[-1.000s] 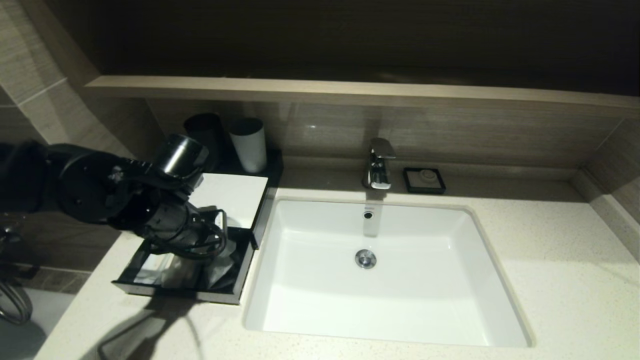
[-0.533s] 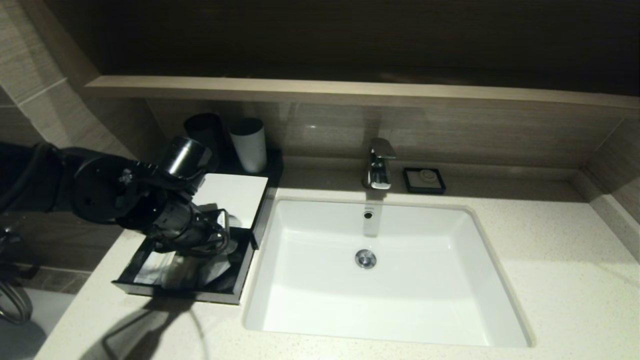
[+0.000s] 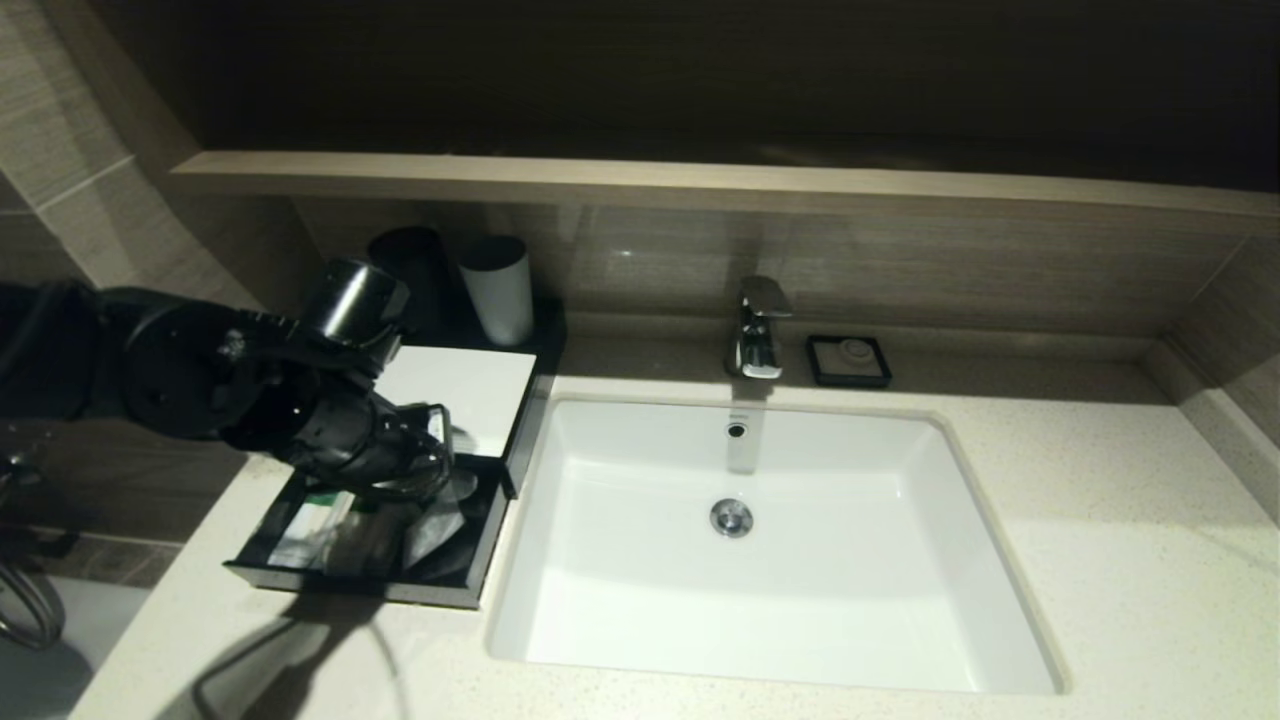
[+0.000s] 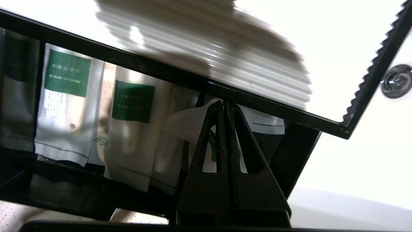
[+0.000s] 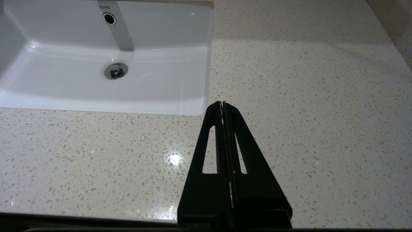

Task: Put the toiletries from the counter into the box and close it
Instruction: Place the bathroom toiletry into the drawer

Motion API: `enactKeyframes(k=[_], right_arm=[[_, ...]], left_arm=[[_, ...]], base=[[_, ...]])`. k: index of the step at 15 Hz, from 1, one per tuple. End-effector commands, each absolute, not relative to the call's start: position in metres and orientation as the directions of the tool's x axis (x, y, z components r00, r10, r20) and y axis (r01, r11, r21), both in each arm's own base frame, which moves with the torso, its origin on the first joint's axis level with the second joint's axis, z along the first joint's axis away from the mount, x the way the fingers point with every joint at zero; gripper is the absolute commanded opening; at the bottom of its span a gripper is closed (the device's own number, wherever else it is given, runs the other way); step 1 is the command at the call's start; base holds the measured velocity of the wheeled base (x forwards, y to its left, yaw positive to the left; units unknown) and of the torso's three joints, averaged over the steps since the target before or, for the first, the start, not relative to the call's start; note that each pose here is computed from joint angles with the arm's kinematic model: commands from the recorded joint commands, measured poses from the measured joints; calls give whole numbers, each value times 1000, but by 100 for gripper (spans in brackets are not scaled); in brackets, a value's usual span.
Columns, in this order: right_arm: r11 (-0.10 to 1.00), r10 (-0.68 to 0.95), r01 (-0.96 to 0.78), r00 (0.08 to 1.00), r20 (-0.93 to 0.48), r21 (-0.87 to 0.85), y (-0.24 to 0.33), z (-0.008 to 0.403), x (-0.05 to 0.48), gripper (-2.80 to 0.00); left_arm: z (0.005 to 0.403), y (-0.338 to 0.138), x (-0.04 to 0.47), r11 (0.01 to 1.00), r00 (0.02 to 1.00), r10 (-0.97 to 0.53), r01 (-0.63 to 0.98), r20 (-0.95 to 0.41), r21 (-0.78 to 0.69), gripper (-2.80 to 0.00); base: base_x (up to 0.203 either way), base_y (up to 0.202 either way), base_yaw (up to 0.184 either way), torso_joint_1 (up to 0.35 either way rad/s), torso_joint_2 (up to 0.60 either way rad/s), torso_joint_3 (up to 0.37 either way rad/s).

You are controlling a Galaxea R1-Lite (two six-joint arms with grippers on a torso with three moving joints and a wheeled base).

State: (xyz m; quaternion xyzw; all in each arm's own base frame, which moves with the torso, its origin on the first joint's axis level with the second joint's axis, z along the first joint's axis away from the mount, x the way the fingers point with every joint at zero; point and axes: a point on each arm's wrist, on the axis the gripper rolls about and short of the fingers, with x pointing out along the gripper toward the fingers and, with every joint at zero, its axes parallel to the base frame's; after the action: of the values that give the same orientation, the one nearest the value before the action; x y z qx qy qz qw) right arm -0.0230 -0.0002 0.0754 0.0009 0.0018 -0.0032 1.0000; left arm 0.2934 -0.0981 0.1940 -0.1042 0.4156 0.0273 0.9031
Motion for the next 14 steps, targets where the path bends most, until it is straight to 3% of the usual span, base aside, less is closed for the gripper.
enactKeyframes(k=[1,7,14], right_arm=[[1000,-6,6,1000,-5,1,0,75,-23,-280],[1000,-6,6,1000,-5,1,0,75,-23,-280],[1000,-6,6,1000,-5,1,0,75,-23,-280]], left_arm=[[209,-95,283,974,684,-47,-130,-728,-185,-280],[238,-81,243,980,704,-55,-98,-708,-173,-280],[201,-64,193,994,579,-33,-69,-815,-88,-280]], base=[[0,0,0,0,0,0],[0,0,0,0,0,0],[0,0,0,0,0,0]])
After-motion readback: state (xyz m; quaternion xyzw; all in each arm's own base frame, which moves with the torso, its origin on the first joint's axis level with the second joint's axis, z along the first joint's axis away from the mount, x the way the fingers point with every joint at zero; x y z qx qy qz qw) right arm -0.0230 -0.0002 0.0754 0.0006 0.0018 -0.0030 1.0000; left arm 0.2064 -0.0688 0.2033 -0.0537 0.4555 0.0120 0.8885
